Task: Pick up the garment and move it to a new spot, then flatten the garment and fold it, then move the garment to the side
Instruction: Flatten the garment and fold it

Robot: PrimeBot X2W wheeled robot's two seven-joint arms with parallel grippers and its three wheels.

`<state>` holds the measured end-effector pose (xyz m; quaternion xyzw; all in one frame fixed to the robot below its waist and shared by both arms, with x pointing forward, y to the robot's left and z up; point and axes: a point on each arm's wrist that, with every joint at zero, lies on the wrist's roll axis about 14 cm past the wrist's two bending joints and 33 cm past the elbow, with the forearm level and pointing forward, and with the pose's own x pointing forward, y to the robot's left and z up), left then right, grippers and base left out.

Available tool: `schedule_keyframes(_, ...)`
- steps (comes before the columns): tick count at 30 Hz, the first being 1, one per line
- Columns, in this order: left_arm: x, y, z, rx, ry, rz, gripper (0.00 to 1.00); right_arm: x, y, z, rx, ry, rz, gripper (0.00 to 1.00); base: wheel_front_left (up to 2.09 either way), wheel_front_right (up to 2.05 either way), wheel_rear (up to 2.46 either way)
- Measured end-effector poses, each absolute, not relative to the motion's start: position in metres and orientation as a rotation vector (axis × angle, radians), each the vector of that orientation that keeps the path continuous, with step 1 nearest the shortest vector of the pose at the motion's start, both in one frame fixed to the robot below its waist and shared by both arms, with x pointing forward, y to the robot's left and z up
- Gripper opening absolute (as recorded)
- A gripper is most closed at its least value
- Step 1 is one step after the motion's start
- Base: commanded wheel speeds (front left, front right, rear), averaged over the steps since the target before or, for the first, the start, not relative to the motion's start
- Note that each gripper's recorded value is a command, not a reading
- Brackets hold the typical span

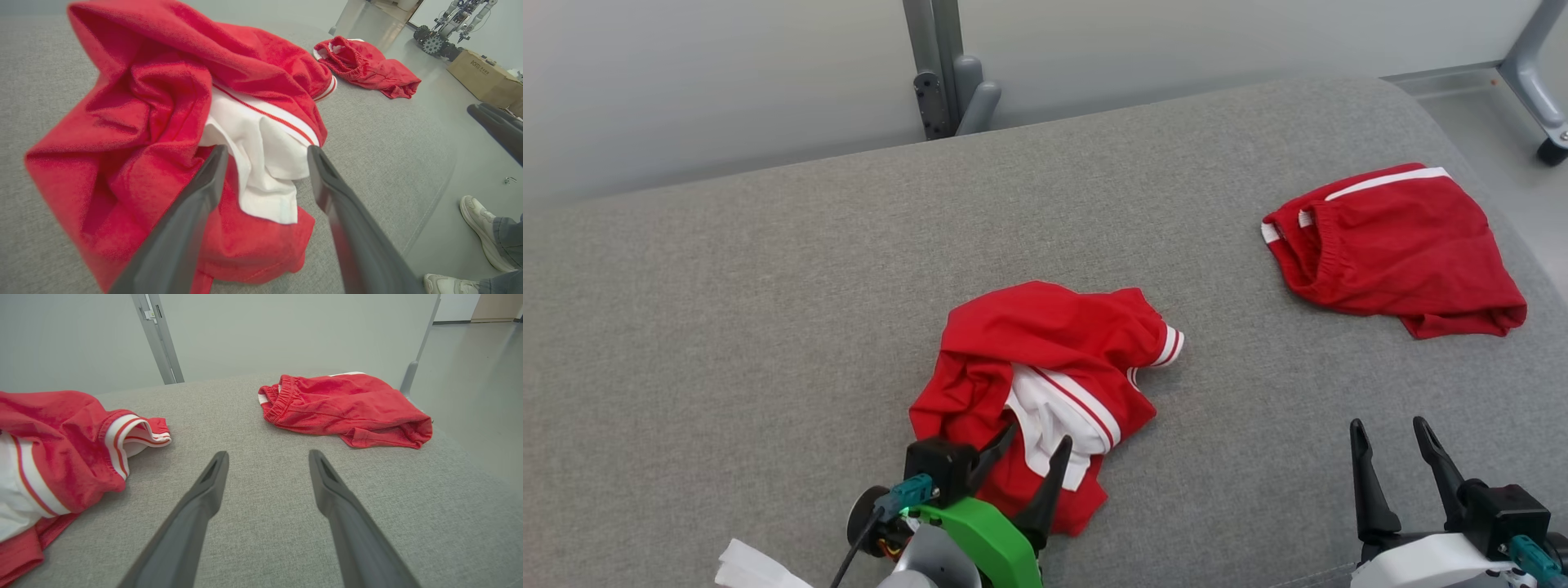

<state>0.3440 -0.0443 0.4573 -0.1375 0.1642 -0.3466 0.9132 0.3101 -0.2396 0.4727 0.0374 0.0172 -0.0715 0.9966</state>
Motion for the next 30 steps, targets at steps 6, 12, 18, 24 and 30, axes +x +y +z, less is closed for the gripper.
schedule_keyframes(6,0.351,-0.04,0.443,-0.287,0.382,-0.678,0.95,0.309,-0.247,0.469,0.072,0.047,-0.167,1.0,0.0,0.0,0.0)
schedule_keyframes(12,0.354,-0.035,0.439,-0.297,0.395,-0.656,0.29,0.314,-0.243,0.472,0.071,0.038,-0.154,1.0,0.0,0.0,0.0)
schedule_keyframes(18,0.355,-0.043,0.437,-0.291,0.406,-0.684,0.0,0.316,-0.243,0.473,0.071,0.037,-0.152,1.0,0.0,0.0,0.0)
schedule_keyframes(24,0.355,-0.063,0.444,-0.322,0.423,-0.753,0.0,0.312,-0.249,0.472,0.07,0.039,-0.175,1.0,0.0,0.0,0.0)
schedule_keyframes(30,0.354,-0.107,0.503,-0.401,0.29,-0.924,0.0,0.309,-0.256,0.473,0.072,0.036,-0.201,1.0,0.0,0.0,0.0)
